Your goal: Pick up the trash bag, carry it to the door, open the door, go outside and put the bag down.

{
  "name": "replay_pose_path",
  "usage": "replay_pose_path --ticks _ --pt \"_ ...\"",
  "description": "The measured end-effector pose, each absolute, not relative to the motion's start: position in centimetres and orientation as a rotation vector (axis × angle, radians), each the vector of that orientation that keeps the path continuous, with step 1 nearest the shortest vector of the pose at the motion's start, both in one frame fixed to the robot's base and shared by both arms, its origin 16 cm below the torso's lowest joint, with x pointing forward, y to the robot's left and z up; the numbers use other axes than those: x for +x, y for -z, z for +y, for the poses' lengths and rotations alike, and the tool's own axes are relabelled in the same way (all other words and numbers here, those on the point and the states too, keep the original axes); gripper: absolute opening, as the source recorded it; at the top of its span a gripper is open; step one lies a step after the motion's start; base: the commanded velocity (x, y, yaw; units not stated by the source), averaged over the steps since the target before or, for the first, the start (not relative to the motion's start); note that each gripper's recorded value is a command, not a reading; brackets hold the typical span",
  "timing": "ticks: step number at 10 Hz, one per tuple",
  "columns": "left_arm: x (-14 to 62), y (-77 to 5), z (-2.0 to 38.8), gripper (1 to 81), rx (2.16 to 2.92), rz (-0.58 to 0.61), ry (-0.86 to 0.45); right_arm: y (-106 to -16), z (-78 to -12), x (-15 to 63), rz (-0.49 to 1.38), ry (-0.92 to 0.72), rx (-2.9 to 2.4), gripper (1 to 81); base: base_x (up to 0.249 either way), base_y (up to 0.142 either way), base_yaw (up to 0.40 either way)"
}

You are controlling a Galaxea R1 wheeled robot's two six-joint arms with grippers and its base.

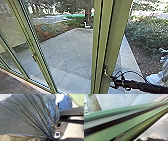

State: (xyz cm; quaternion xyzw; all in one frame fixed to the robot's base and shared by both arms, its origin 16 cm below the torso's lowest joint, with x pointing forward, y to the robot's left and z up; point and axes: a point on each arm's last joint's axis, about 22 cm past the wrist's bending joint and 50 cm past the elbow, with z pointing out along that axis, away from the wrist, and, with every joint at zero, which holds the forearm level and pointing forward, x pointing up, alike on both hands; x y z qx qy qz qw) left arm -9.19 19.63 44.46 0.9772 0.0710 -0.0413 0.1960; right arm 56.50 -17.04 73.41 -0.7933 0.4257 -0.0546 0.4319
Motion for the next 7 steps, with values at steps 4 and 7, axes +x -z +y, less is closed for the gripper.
replay_pose_path --ticks 4,7 --pt "-9.3 -44.5 19.9 1.0 2.740 0.199 0.122 -73.8 -17.5 56.6 1.061 0.131 -1.979 81.1 0.000 0.000 0.000" --pt "-10.4 -44.6 20.1 1.0 2.745 0.202 0.138 -73.9 -17.1 54.8 1.056 0.080 -1.984 81.1 0.086 0.000 0.000"
